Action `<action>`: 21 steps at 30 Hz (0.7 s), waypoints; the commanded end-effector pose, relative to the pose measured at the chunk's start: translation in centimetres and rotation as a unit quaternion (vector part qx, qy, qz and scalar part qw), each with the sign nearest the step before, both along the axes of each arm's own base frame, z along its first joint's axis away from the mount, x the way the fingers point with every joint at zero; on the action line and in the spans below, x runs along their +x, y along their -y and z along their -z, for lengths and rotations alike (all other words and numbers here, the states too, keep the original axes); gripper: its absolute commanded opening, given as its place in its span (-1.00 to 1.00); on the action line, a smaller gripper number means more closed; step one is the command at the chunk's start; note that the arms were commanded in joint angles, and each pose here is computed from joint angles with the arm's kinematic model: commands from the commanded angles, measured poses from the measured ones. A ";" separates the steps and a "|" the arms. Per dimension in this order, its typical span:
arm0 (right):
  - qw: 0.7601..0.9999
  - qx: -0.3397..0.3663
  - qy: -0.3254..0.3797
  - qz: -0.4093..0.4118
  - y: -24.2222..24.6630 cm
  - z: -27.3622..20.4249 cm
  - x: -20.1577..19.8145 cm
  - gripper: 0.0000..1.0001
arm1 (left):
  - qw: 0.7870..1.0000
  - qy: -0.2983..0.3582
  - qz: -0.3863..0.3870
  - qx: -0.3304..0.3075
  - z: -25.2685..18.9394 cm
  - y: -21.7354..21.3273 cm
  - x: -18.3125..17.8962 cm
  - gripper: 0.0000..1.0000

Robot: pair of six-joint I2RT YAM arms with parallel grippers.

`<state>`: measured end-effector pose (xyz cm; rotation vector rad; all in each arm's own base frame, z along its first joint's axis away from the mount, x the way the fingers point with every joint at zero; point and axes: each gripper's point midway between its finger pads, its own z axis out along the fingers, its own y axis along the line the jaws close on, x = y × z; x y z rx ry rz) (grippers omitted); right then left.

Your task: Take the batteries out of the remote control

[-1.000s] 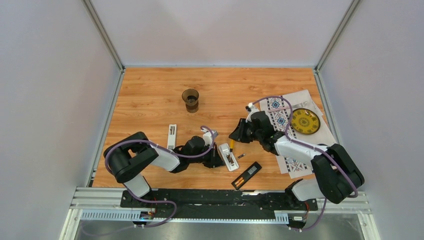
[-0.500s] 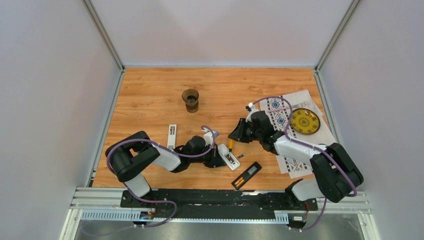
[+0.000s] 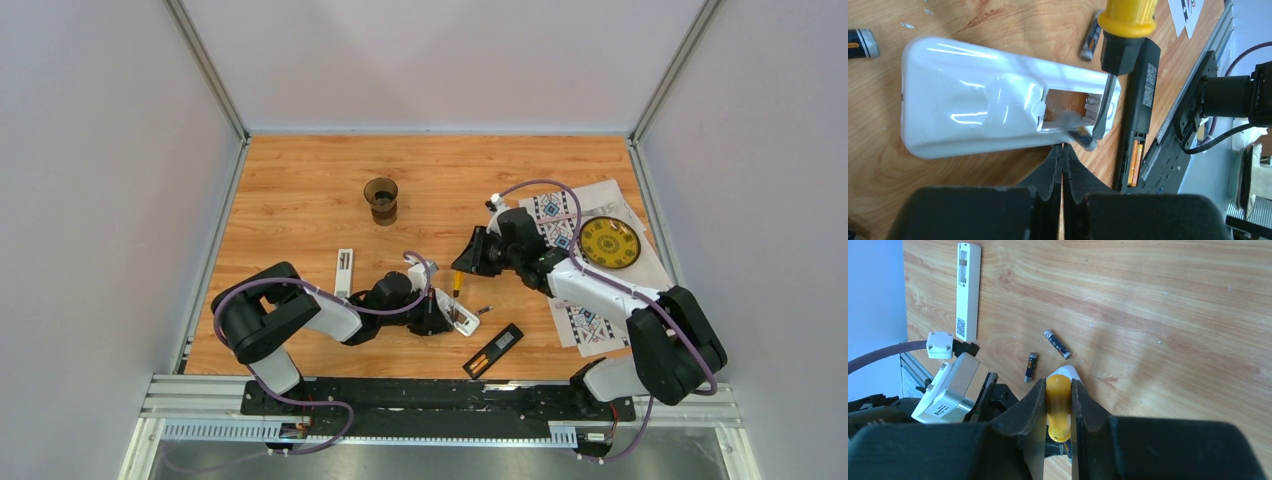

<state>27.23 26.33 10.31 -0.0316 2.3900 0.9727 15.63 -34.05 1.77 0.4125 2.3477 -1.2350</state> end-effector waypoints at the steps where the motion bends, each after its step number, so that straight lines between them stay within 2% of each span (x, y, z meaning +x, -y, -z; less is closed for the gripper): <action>1: 1.000 0.019 0.007 -0.021 -1.0 -2.0 -0.2 -1.00 | 0.999 -0.005 -0.017 0.040 1.9 -1.0 0.3 -0.97; 15: 0.999 0.026 0.020 -0.027 -1.1 -2.8 -0.2 -1.00 | 0.998 0.013 -0.028 0.050 1.0 -1.9 0.6 -0.94; 18: 0.999 0.025 0.028 -0.028 -1.1 -3.3 -0.1 -1.00 | 0.998 0.031 -0.029 0.036 -0.8 -1.8 0.9 -0.86; 21: 0.999 0.028 0.039 -0.025 -0.9 -4.3 0.0 -1.00 | 0.998 0.056 -0.028 0.018 -2.8 -1.8 1.0 -0.62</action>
